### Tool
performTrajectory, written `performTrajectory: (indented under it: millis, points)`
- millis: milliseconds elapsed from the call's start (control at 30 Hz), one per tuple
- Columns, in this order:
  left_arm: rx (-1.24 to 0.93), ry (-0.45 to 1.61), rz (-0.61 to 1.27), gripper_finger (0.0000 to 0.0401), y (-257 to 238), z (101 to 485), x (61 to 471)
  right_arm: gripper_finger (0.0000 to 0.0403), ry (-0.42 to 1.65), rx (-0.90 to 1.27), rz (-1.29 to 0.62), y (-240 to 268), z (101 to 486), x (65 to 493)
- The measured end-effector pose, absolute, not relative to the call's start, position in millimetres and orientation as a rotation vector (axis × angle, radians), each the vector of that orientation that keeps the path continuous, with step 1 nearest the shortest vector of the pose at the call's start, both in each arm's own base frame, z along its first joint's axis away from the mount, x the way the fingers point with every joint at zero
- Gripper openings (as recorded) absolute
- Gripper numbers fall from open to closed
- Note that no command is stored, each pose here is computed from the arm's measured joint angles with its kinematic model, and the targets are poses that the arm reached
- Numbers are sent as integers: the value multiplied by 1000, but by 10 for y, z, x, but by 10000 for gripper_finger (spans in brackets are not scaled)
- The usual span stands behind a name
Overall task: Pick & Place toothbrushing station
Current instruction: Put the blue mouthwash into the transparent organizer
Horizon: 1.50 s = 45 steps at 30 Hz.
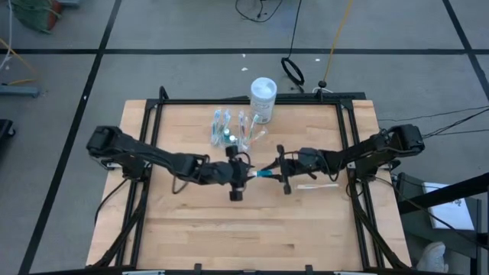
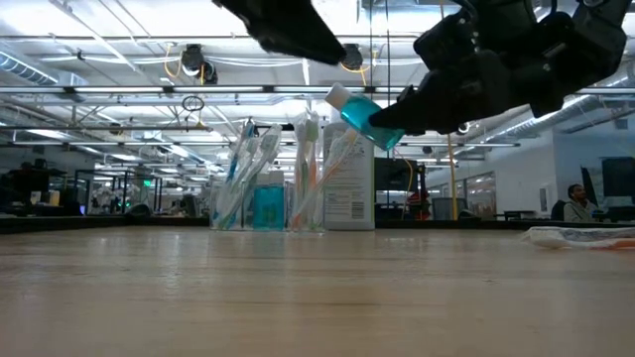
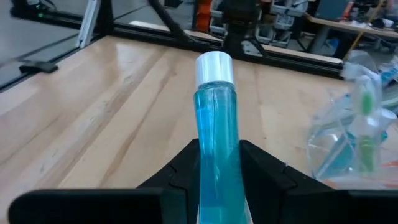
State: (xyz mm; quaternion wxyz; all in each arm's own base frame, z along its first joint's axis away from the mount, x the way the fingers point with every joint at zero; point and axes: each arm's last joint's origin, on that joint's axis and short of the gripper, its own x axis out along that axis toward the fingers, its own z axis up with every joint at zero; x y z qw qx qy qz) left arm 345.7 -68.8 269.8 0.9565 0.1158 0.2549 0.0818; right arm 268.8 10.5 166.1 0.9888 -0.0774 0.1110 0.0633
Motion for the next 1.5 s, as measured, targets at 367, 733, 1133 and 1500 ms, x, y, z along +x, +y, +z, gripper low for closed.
performTrajectory:
  millis: [367,733,1133,1500]
  points:
    - [336,607,108,262,-748,2240,3691,87,241,-139,124,102,1628,2667]
    - [335,601,131,205,-715,2243,3704,96,249,-147,119,78,1607,2651]
    - [306,613,77,103,-532,2238,3739,103,245,-154,120,79,1608,2650]
    - [289,720,74,100,-500,2194,3654,165,280,-126,115,78,1580,2642]
